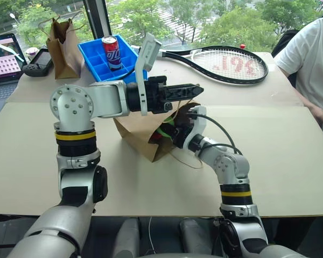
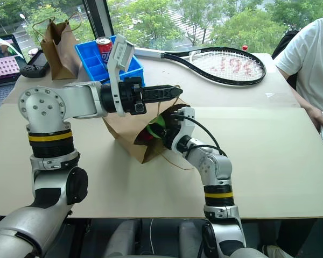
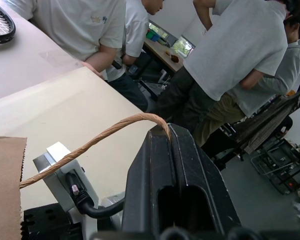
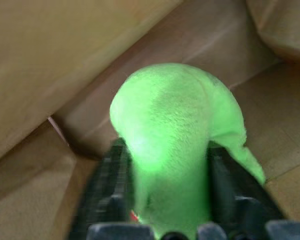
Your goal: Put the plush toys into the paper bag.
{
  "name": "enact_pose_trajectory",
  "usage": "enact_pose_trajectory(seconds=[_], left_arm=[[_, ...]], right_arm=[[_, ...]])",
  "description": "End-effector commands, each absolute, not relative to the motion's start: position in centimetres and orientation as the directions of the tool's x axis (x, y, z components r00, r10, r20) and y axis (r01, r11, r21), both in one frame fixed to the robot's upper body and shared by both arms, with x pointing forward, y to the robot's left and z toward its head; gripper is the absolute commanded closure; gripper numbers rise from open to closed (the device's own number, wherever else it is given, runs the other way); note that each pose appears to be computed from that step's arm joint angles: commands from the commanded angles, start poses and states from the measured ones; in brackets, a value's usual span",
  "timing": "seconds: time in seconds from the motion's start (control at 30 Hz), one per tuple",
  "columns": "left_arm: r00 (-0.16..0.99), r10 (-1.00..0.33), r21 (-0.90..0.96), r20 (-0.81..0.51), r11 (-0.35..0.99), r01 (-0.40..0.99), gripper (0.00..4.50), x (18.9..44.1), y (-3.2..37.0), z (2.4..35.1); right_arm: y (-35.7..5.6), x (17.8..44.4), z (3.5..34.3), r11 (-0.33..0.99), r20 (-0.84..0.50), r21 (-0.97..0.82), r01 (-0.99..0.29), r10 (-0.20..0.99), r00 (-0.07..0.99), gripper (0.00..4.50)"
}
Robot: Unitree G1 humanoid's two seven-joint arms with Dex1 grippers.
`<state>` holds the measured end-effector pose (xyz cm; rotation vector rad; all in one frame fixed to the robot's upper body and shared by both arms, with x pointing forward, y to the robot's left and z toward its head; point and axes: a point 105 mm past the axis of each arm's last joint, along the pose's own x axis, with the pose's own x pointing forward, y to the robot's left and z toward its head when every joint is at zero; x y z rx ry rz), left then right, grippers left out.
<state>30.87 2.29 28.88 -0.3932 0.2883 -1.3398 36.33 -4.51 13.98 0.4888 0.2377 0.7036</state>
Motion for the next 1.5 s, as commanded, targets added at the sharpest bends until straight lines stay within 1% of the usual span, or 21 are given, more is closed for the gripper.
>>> enact_pose_trajectory(seconds=[0.03,0.1,0.13,0.2,0.3,0.43,0.53,0.6,0.7,0.87,0.97,1.03,1.1,1.3,1.4,1.5], left_arm=[[0.196,-0.978,-0.397,0.066,0.154,0.905,4.50,30.2,2.3,29.9],[0.196,-0.978,-0.396,0.065,0.155,0.905,4.50,30.2,2.3,29.8],[0.197,-0.978,-0.397,0.065,0.156,0.905,4.50,30.3,2.3,29.8],[0.199,-0.978,-0.397,0.065,0.158,0.904,4.50,30.3,2.4,29.7],[0.198,-0.978,-0.397,0.067,0.156,0.904,4.50,30.3,2.3,29.7],[0.198,-0.978,-0.397,0.069,0.155,0.905,4.50,30.4,2.3,29.7],[0.203,-0.977,-0.396,0.069,0.160,0.904,4.50,30.5,2.4,29.7],[0.205,-0.976,-0.396,0.069,0.162,0.904,4.50,30.5,2.5,29.7],[0.209,-0.975,-0.401,0.070,0.165,0.901,4.50,30.5,2.6,29.5],[0.212,-0.975,-0.403,0.070,0.167,0.900,4.50,30.5,2.7,29.4],[0.214,-0.974,-0.404,0.071,0.168,0.899,4.50,30.5,2.7,29.4],[0.213,-0.974,-0.403,0.072,0.167,0.900,4.50,30.5,2.6,29.4],[0.214,-0.974,-0.401,0.073,0.167,0.901,4.50,30.4,2.7,29.4],[0.222,-0.972,-0.395,0.074,0.175,0.902,4.50,30.4,2.7,29.5],[0.225,-0.972,-0.392,0.073,0.180,0.902,4.50,30.4,2.8,29.5],[0.238,-0.969,-0.388,0.069,0.193,0.901,4.50,30.5,3.1,29.5]], right_arm=[[-5.3,35.3,16.4,0.649,-0.004,0.455,-0.610,0.686,0.727,0.90],[-5.7,34.6,16.6,0.650,-0.029,0.408,-0.641,0.711,0.703,0.11],[-6.2,33.9,16.7,0.655,-0.056,0.356,-0.666,0.727,0.685,0.04],[-7.3,33.0,16.9,0.658,-0.090,0.298,-0.692,0.741,0.666,0.04],[-10.3,31.1,17.1,0.660,-0.147,0.266,-0.702,0.748,0.647,0.04],[-13.8,29.2,16.9,0.672,-0.171,0.323,-0.666,0.734,0.657,0.04],[-16.4,27.5,15.5,0.699,-0.218,0.393,-0.597,0.702,0.678,0.04],[-17.6,25.8,14.0,0.688,-0.239,0.478,-0.546,0.700,0.673,0.04],[-17.6,23.0,12.5,0.619,-0.230,0.597,-0.510,0.741,0.631,0.04],[-16.1,20.2,10.0,0.547,-0.241,0.716,-0.435,0.777,0.581,0.04],[-14.9,20.9,9.7,0.510,-0.192,0.761,-0.402,0.768,0.610,0.04],[-14.5,22.2,9.7,0.492,-0.156,0.788,-0.370,0.742,0.652,0.04],[-14.0,23.7,9.1,0.488,-0.150,0.811,-0.323,0.707,0.691,0.04],[-12.6,26.8,8.7,0.443,-0.118,0.861,-0.249,0.650,0.751,0.04],[-12.1,27.3,9.2,0.414,-0.082,0.871,-0.266,0.656,0.750,0.78],[-11.9,27.4,12.3,0.340,0.066,0.856,-0.389,0.674,0.736,1.82]])
